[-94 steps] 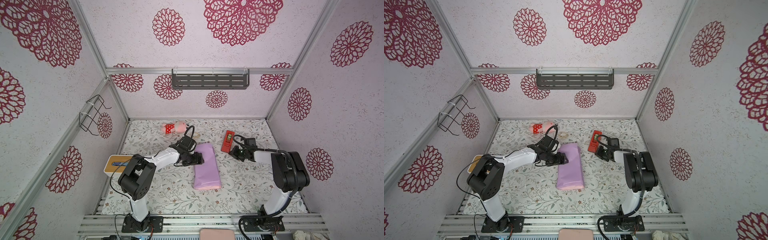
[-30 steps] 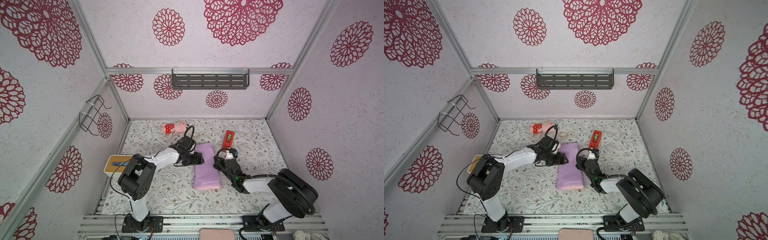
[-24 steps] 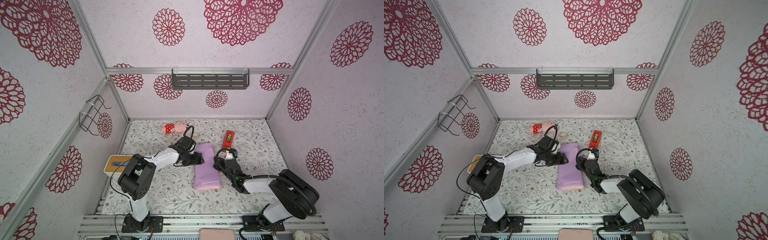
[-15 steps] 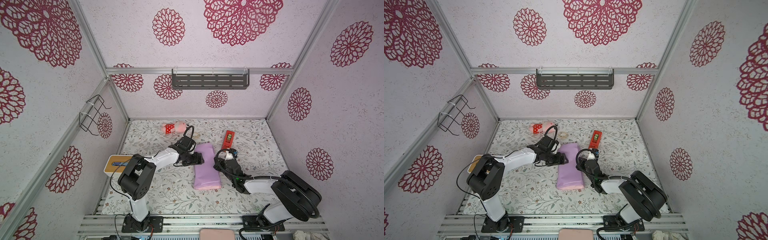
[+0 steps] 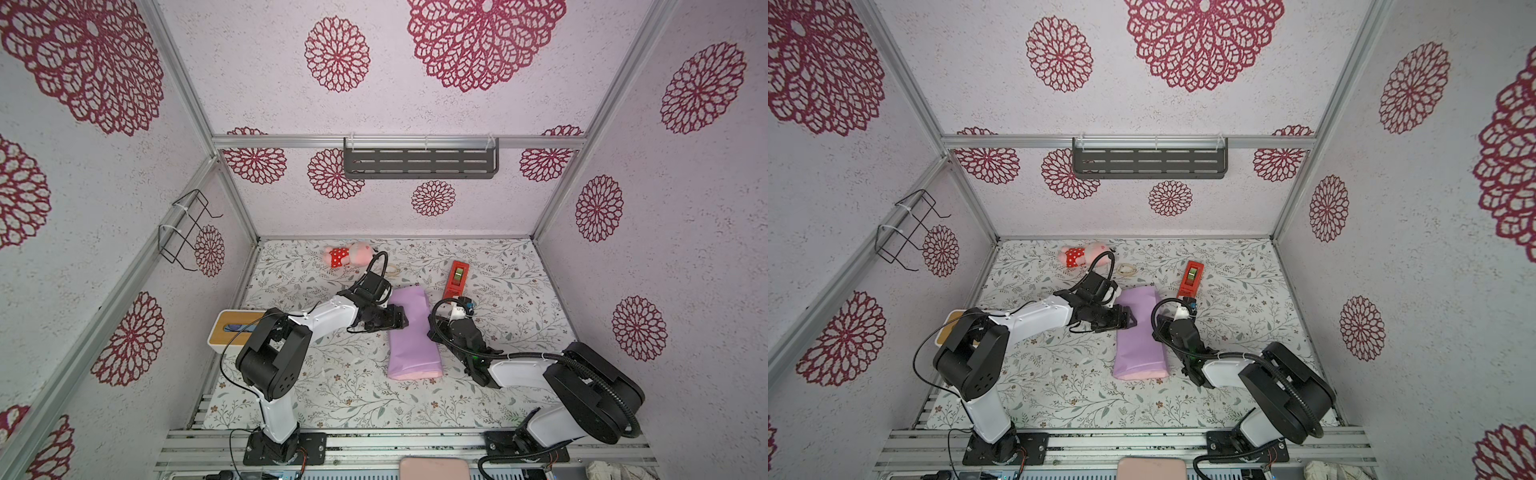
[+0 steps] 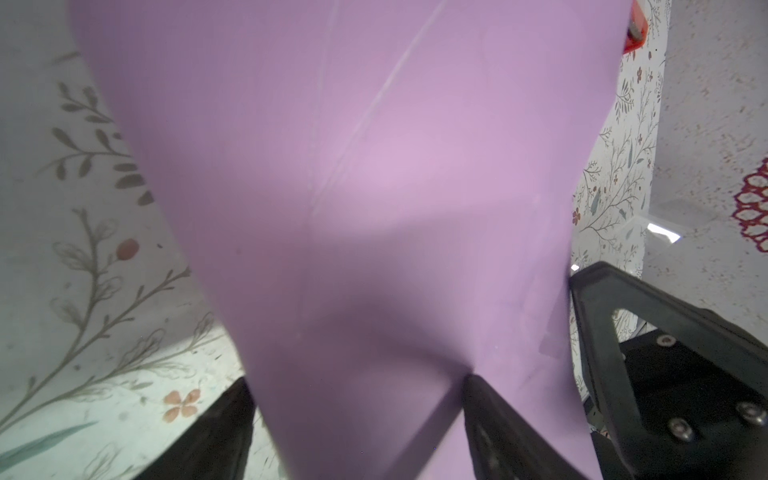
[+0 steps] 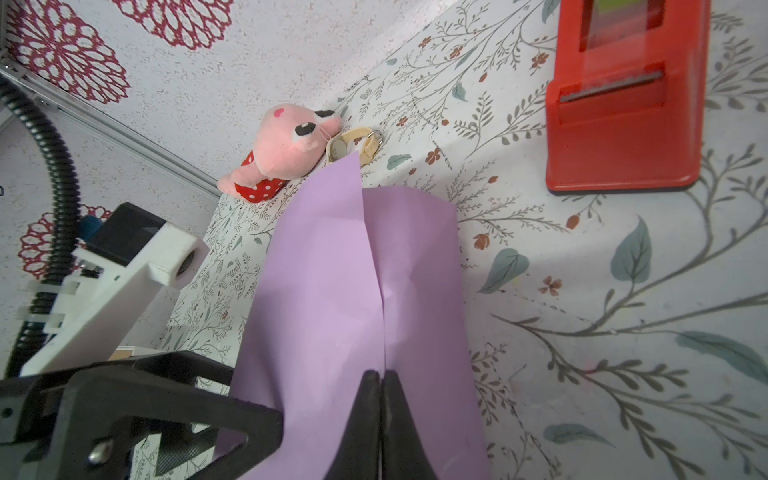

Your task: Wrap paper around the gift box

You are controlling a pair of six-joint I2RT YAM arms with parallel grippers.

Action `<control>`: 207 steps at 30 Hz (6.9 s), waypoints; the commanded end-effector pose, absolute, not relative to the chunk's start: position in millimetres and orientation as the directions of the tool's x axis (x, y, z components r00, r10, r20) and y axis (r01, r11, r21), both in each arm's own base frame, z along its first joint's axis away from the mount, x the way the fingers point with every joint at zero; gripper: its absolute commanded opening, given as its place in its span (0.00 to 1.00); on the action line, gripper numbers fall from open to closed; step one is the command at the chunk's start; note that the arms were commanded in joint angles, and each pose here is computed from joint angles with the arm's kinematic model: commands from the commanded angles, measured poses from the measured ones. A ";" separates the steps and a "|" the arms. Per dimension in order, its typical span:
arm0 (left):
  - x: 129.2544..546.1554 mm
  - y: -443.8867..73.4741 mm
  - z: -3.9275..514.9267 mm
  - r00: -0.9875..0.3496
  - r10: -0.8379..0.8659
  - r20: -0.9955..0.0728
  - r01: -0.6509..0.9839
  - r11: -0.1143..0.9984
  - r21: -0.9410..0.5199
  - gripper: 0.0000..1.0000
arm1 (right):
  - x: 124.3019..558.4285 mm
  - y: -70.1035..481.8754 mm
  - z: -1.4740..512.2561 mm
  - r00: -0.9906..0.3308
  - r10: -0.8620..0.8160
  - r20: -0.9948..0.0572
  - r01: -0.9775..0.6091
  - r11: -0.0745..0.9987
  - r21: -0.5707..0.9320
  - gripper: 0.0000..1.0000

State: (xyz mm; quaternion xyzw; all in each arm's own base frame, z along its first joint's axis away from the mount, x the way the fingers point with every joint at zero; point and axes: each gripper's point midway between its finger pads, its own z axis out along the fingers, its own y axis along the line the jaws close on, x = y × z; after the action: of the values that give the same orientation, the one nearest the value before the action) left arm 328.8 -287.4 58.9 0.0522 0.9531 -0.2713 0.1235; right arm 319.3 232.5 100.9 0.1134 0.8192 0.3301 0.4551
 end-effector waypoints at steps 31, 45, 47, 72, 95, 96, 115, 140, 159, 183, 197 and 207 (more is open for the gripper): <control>315.5 -258.6 15.7 -0.981 0.034 -0.191 0.109 0.913 -0.393 0.80 | 311.1 234.3 96.5 -0.630 0.364 -0.686 -0.175 0.794 0.582 0.50; 316.9 -259.0 13.4 -0.982 0.031 -0.185 0.103 0.913 -0.394 0.80 | 318.5 174.4 139.7 -0.586 0.394 -0.708 -0.107 0.829 0.550 0.95; 317.3 -259.0 13.6 -0.982 0.030 -0.185 0.103 0.914 -0.393 0.80 | 317.4 168.9 153.0 -0.563 0.374 -0.737 -0.120 0.845 0.521 0.95; 318.6 -257.9 14.1 -0.982 0.027 -0.185 0.097 0.918 -0.383 0.80 | 311.1 255.0 133.5 -0.841 0.020 -0.541 -0.239 0.883 0.404 0.64; 316.8 -256.8 12.7 -0.983 0.032 -0.182 0.100 0.920 -0.380 0.80 | 321.2 265.5 108.3 -0.864 0.000 -0.504 -0.236 0.884 0.404 0.63; 316.9 -257.0 12.9 -0.983 0.031 -0.182 0.100 0.919 -0.381 0.80 | 321.8 266.6 107.4 -0.866 0.004 -0.500 -0.235 0.880 0.414 0.63; 318.4 -258.3 13.2 -0.983 0.033 -0.180 0.101 0.919 -0.382 0.80 | 342.7 283.4 97.8 -0.875 0.103 -0.473 -0.261 0.722 0.641 0.86; 325.4 -268.6 123.9 -0.931 -0.123 -0.343 0.099 0.820 -0.564 0.98 | 272.2 217.1 118.7 -0.842 0.143 -0.520 -0.234 0.772 0.592 0.96; 311.1 -277.8 77.7 -0.975 -0.083 -0.208 0.061 0.793 -0.606 0.64 | 280.3 245.8 87.6 -0.871 0.171 -0.461 -0.177 0.765 0.619 0.68; 346.4 -248.2 104.9 -0.939 -0.167 -0.300 0.070 0.763 -0.643 0.91 | 309.5 242.3 103.2 -0.842 0.056 -0.536 -0.268 0.820 0.505 0.97; 275.2 -248.5 92.7 -0.919 -0.060 -0.389 0.210 0.760 -0.614 0.89 | 262.1 245.0 89.4 -0.853 0.018 -0.521 -0.304 0.795 0.525 0.98; 263.9 -259.7 70.9 -0.910 0.055 -0.410 0.289 0.794 -0.535 0.79 | 261.3 242.9 63.3 -0.856 -0.048 -0.515 -0.315 0.839 0.445 0.86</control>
State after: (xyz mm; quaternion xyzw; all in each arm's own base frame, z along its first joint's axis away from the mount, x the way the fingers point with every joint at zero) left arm 261.1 -254.2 76.5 0.0600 0.9268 -0.3276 0.1735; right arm 256.2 245.3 71.0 -0.0842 0.9223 0.2934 0.2371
